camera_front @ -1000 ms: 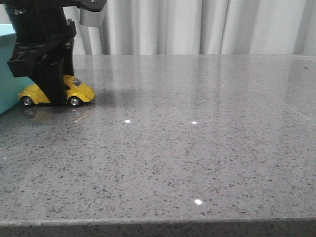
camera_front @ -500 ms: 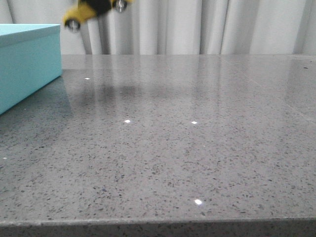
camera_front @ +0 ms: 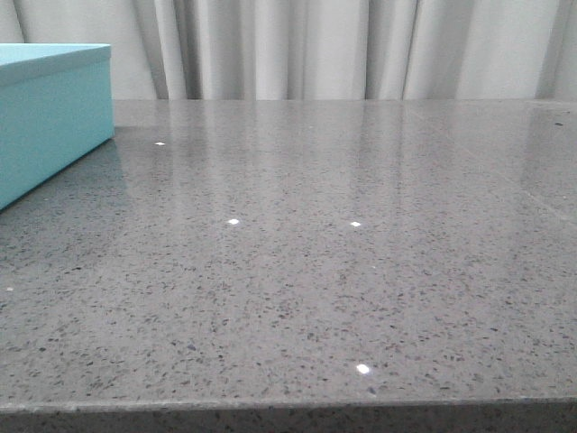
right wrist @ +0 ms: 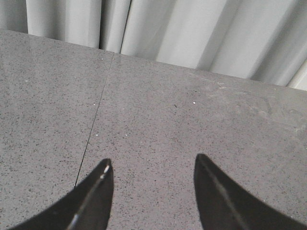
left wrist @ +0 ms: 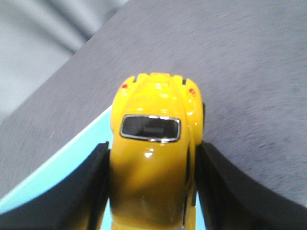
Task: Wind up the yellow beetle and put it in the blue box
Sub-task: 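Lift the beetle off the table with the left gripper, then carry the beetle over the blue box with the left gripper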
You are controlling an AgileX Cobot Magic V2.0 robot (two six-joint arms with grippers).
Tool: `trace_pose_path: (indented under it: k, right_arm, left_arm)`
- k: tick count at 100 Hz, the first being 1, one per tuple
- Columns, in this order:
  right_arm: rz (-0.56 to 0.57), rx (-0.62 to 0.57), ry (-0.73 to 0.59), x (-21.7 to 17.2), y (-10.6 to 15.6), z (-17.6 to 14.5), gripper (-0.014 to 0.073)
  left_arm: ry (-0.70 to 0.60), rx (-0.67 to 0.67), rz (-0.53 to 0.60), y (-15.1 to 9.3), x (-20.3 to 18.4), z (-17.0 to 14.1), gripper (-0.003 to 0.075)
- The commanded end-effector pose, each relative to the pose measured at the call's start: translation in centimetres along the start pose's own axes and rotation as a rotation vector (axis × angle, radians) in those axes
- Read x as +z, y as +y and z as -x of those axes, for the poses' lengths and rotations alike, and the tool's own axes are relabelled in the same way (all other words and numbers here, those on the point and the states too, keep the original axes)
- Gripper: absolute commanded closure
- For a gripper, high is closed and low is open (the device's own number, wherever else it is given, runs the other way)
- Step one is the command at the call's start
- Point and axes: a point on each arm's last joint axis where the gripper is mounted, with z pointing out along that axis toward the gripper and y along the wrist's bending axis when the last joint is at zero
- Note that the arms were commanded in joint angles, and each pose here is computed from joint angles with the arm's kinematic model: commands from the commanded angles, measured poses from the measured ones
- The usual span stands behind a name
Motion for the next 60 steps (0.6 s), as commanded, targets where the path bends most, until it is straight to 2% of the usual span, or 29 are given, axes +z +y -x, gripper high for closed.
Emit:
trace_pose_path:
  k: [1, 13, 30, 60]
  right_arm:
    - [-0.007, -0.026, -0.075, -0.4, -0.3, 1.1, 0.0205]
    - [-0.007, -0.026, -0.075, -0.4, -0.3, 1.1, 0.0205]
    - [-0.007, -0.026, -0.075, -0.4, -0.3, 1.1, 0.0205]
    - [-0.007, -0.026, -0.075, -0.4, -0.3, 1.1, 0.0205]
  left_arm:
    - [-0.082, -0.102, 0.093, 1.5, -2.1, -0.3, 0.0688]
    - [-0.049, -0.191, 0.13, 2.8, -0.6, -2.5, 0.0688]
    - [-0.007, -0.25, 0.143, 2.7, 2.8, -5.5, 0.0688]
    - [0.075, -0.238, 0.206, 2.1, 6.4, -9.9, 0.0687]
